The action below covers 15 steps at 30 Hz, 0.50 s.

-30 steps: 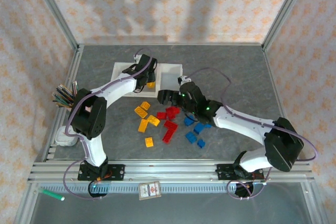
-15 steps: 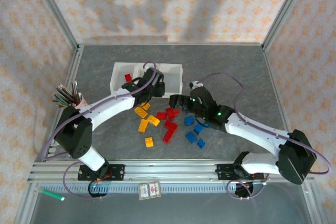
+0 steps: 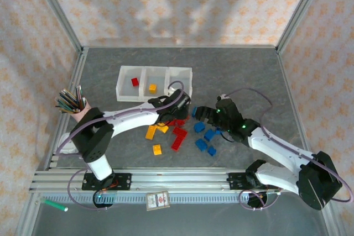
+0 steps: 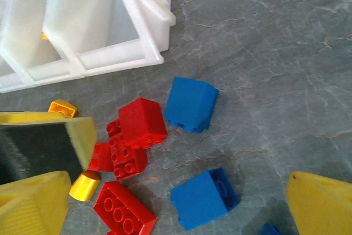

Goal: Sort the legos into containers by color
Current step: Pick up the lego from the center of the table.

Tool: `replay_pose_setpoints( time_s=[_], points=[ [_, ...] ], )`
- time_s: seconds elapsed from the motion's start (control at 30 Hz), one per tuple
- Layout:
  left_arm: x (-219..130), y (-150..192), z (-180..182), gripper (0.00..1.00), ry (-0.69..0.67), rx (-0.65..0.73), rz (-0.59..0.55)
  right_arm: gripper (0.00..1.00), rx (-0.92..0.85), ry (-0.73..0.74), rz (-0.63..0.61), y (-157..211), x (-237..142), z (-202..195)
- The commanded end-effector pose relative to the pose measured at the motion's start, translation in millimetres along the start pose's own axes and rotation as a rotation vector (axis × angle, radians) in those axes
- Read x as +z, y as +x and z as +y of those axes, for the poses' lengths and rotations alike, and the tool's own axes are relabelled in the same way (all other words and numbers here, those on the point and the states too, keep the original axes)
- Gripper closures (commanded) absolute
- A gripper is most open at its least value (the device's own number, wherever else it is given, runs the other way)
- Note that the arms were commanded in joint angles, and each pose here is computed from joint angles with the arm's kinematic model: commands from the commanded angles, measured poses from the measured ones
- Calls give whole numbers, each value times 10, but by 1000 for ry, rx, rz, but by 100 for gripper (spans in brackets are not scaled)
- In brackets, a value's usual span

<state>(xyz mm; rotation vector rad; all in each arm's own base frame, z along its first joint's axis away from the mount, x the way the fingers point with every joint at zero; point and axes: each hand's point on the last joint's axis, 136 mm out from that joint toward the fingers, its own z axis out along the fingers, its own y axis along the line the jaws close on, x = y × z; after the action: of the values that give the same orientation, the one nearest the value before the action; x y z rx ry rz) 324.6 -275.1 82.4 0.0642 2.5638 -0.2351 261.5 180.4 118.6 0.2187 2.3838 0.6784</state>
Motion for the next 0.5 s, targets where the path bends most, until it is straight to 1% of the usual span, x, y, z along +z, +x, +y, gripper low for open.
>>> replay_pose_setpoints(
  time_s=[0.0, 0.17, 0.27, 0.33, 0.37, 0.47],
  points=[
    [75, -62, -121, 38, -8, -37, -12, 0, 30, -11, 0, 11, -51, -55],
    [261, -46, -187, 38, -21, -19, 9, 0, 35, -6, -12, -4, -78, -112],
    [331, -27, -220, 40, -19, -8, 18, 0, 36, -7, -18, -11, -86, -124],
    [330, -40, -250, 42, -14, 2, 22, 0, 37, -6, -14, 2, -80, -136],
    [424, 30, -232, 43, -31, 12, 45, 0, 36, -7, -14, 1, -80, -134],
    [459, 34, -277, 47, -17, 18, 50, 0, 38, -7, -12, 14, -74, -143]
  ],
)
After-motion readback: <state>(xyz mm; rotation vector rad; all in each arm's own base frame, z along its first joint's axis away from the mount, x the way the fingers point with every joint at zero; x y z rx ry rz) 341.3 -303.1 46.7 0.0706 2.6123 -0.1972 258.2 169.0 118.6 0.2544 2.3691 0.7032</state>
